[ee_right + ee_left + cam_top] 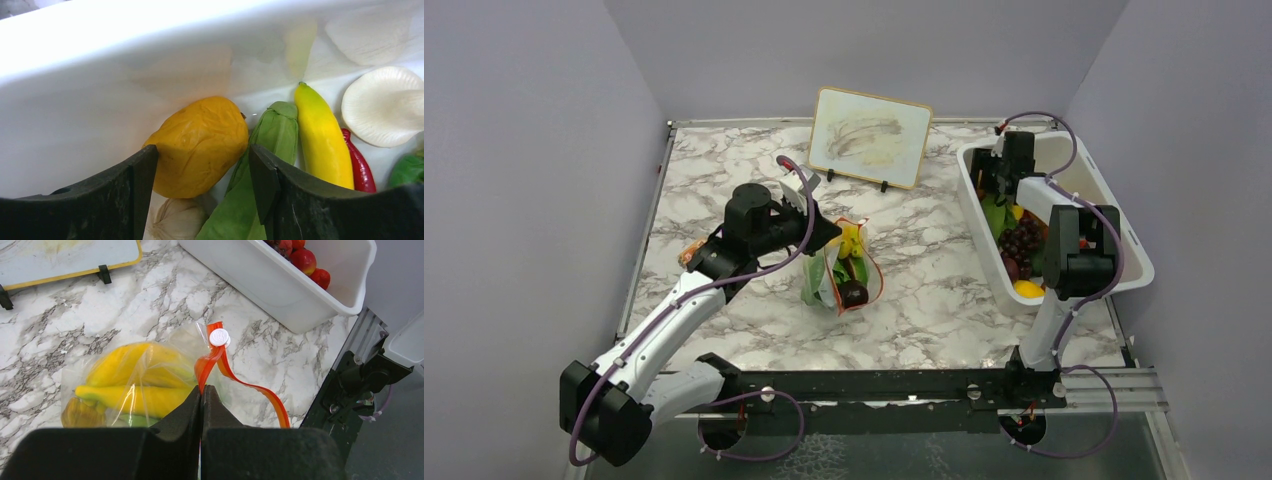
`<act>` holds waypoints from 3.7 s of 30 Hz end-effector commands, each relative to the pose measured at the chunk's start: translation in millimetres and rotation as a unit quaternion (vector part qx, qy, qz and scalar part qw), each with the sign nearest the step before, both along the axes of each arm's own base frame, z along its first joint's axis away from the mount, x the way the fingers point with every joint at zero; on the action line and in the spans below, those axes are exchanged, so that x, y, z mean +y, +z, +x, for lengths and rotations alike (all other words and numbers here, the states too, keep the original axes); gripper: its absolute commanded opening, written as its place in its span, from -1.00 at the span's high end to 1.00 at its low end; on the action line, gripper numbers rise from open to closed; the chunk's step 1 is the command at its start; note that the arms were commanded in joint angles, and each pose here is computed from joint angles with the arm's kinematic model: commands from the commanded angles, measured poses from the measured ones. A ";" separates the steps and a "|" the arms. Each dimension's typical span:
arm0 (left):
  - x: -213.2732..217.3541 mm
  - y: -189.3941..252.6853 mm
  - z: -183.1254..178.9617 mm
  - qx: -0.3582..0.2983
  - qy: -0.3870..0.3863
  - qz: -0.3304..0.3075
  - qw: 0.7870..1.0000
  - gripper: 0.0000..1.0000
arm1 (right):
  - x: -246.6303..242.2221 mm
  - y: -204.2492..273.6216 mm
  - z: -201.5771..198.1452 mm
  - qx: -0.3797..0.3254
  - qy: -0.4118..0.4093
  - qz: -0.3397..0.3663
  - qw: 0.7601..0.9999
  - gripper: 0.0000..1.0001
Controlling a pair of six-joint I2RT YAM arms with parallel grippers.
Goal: Place the food in the zip-top bag and seal the zipper
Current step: Pick up the fake fruit from the bin.
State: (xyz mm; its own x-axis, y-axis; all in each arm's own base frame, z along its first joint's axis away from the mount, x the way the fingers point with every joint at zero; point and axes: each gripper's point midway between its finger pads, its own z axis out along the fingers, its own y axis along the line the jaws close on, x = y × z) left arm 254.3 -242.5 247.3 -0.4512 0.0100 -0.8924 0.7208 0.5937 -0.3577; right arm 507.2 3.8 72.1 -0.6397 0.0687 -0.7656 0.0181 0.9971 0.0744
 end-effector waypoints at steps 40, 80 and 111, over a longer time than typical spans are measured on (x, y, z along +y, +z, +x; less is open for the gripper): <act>-2.2 45.8 8.4 -0.040 0.019 -0.044 0.998 1.00 | -13.1 38.2 -24.8 -0.049 -0.055 -0.003 0.997 0.24; 2.5 68.7 6.2 -0.059 0.030 -0.056 0.996 1.00 | 7.2 -33.4 -5.2 0.014 0.027 0.020 0.999 -0.43; 5.9 57.5 32.0 -0.062 0.078 -0.046 0.994 1.00 | -2.8 97.6 -31.7 -0.067 -0.016 0.013 0.998 0.15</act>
State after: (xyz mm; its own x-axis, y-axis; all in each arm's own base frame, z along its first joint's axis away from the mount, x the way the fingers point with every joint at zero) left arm 275.5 -236.5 279.7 -0.4094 -0.0859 -0.9083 0.6582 0.6617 -0.3592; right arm 485.7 7.6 140.8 -0.5481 0.0937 -0.8311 -0.0035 0.9934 0.1144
